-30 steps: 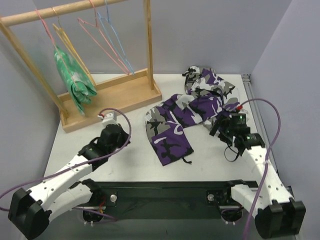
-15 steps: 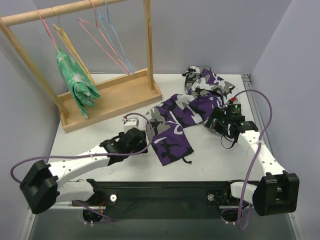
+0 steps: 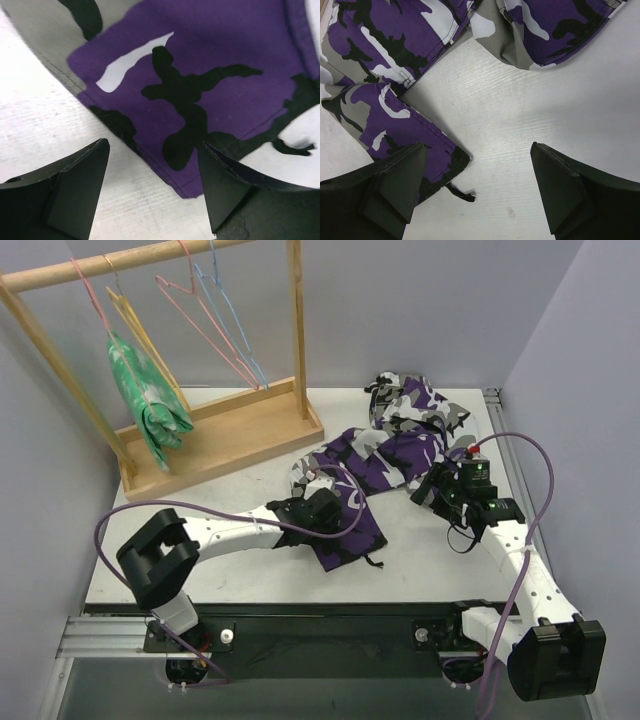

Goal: Place the trousers on the hanger
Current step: Flatten out the trousers at the center of the board.

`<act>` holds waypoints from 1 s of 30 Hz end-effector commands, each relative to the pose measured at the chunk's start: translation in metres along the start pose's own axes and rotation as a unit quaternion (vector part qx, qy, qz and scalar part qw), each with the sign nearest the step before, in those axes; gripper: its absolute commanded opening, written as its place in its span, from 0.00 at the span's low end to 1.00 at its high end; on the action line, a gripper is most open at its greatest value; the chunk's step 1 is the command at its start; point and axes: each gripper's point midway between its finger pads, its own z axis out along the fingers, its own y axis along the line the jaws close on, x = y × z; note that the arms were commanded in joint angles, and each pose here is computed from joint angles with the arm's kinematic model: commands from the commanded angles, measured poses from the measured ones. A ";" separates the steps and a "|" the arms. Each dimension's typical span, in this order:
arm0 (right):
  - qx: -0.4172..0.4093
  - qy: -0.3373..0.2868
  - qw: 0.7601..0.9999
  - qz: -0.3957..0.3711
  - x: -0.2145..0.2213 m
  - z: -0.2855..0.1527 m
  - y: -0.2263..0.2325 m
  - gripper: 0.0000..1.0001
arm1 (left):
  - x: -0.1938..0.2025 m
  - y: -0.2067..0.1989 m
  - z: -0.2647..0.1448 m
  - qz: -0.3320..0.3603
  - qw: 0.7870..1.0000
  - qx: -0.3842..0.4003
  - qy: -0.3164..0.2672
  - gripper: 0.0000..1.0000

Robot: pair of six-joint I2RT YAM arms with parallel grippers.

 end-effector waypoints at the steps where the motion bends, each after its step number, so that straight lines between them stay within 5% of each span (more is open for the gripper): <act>1: 0.002 0.008 1.000 0.014 0.008 -0.008 -0.004 0.88 | 0.010 -0.014 0.007 0.021 0.999 0.005 0.036 0.82; 13: -0.013 0.021 0.999 0.029 0.019 -0.011 -0.001 0.88 | 0.034 0.000 0.038 0.042 0.997 -0.029 0.062 0.80; 20: -0.004 0.019 0.999 0.026 0.021 -0.009 -0.006 0.88 | 0.057 0.021 0.057 0.014 0.994 -0.025 0.103 0.19; 21: -0.002 0.020 1.000 0.021 0.020 -0.008 -0.007 0.88 | 0.060 0.027 0.059 -0.006 0.994 -0.024 0.110 0.02; 24: 0.001 0.023 1.000 -0.007 0.013 -0.003 -0.006 0.89 | 0.061 0.064 0.062 -0.082 0.989 -0.028 0.118 0.00; 30: 0.024 0.027 0.999 -0.040 -0.015 0.014 -0.004 0.91 | 0.022 0.119 0.031 -0.145 0.987 -0.062 0.042 0.00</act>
